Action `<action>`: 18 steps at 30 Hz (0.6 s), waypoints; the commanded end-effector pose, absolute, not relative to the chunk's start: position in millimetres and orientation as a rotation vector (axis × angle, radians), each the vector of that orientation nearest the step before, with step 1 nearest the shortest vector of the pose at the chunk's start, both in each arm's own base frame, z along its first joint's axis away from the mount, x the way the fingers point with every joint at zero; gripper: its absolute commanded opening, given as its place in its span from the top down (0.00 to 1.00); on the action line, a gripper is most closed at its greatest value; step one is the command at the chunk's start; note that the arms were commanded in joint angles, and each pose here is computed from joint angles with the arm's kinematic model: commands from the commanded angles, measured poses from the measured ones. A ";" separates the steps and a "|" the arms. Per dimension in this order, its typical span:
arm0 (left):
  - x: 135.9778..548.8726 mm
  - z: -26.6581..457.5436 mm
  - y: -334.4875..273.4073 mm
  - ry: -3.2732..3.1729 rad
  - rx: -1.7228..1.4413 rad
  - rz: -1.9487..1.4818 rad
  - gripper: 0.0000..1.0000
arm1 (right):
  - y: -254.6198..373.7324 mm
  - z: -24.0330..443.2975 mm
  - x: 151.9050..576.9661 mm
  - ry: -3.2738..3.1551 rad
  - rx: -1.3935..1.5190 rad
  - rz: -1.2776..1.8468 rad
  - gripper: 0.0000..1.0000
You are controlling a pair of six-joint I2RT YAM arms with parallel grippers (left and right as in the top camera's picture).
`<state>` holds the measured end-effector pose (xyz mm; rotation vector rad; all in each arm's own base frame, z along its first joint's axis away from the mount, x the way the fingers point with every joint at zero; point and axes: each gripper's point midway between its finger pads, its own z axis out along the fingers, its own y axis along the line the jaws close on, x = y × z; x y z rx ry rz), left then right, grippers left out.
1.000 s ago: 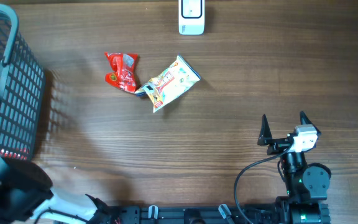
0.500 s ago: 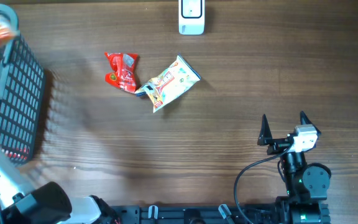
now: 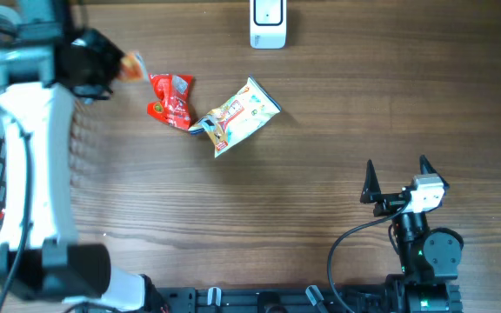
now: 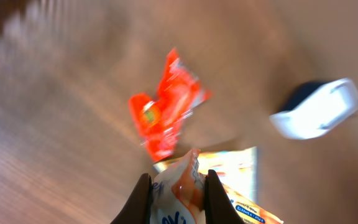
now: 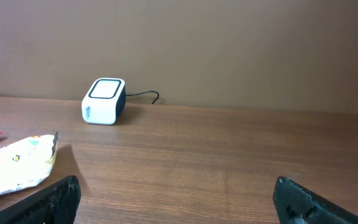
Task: Scan the item barcode
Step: 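Lift the orange box out and drop it beside the red bag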
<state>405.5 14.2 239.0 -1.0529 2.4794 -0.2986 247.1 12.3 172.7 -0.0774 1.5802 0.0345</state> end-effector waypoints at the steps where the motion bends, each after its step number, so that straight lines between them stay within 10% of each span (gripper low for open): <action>1: 397.6 164.6 5.0 2.683 -1.046 -0.130 0.96 | 10.9 174.1 246.9 1.573 -0.063 0.033 0.00; 12: 380.6 68.2 -13.4 2.954 -1.079 -0.007 0.92 | 10.9 174.0 246.9 1.574 -0.063 0.033 0.00; 18: 379.7 61.7 -13.4 2.970 -1.084 0.003 0.44 | 10.9 174.1 246.9 1.573 -0.063 0.033 0.00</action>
